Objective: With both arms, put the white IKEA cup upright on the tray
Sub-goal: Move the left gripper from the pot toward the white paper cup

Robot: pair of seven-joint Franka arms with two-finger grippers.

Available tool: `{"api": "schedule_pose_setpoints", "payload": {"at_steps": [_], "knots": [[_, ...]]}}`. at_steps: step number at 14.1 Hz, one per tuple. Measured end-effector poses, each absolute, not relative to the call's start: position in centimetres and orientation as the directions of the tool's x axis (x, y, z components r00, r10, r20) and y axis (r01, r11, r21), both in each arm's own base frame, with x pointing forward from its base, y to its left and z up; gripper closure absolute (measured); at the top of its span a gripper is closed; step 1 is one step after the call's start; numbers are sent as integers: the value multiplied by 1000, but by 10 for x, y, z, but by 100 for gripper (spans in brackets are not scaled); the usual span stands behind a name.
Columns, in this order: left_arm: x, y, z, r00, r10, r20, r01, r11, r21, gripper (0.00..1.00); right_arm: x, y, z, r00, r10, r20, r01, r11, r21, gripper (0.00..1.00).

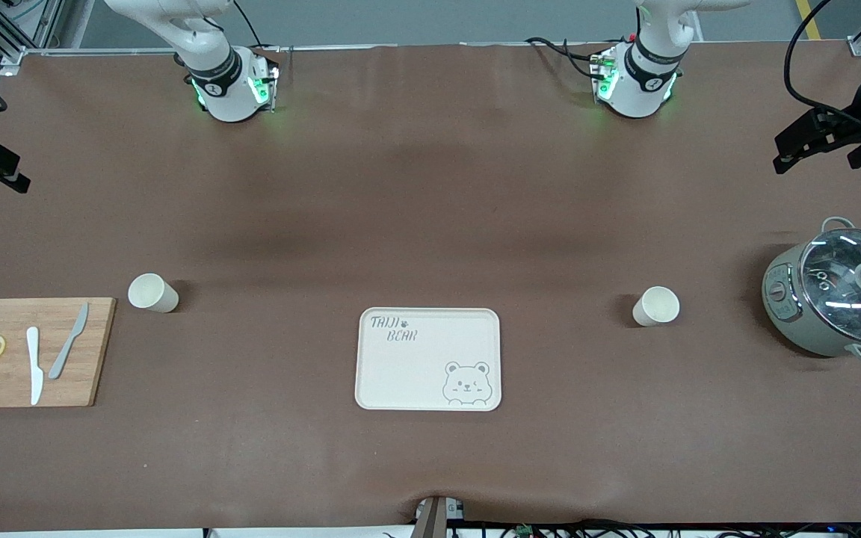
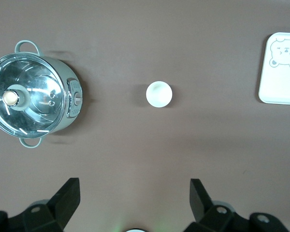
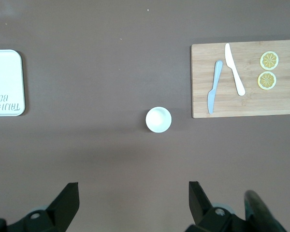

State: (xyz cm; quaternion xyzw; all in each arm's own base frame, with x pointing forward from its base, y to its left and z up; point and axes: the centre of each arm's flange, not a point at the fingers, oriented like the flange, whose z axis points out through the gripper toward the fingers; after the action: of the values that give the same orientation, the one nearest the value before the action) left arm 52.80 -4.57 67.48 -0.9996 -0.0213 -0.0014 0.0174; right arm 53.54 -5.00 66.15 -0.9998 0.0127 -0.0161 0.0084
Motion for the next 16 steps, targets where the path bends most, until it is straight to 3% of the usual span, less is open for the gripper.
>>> {"api": "schedule_pose_setpoints", "payload": {"at_steps": [10, 16], "knots": [[537, -19, 663, 996, 87, -17, 86, -996, -35, 0, 535, -55, 661, 999, -34, 32, -34, -999, -17, 0], [580, 0, 576, 993, 114, 0, 114, -993, -29, 0, 535, -55, 661, 999, -34, 31, -34, -999, -17, 0]]}}
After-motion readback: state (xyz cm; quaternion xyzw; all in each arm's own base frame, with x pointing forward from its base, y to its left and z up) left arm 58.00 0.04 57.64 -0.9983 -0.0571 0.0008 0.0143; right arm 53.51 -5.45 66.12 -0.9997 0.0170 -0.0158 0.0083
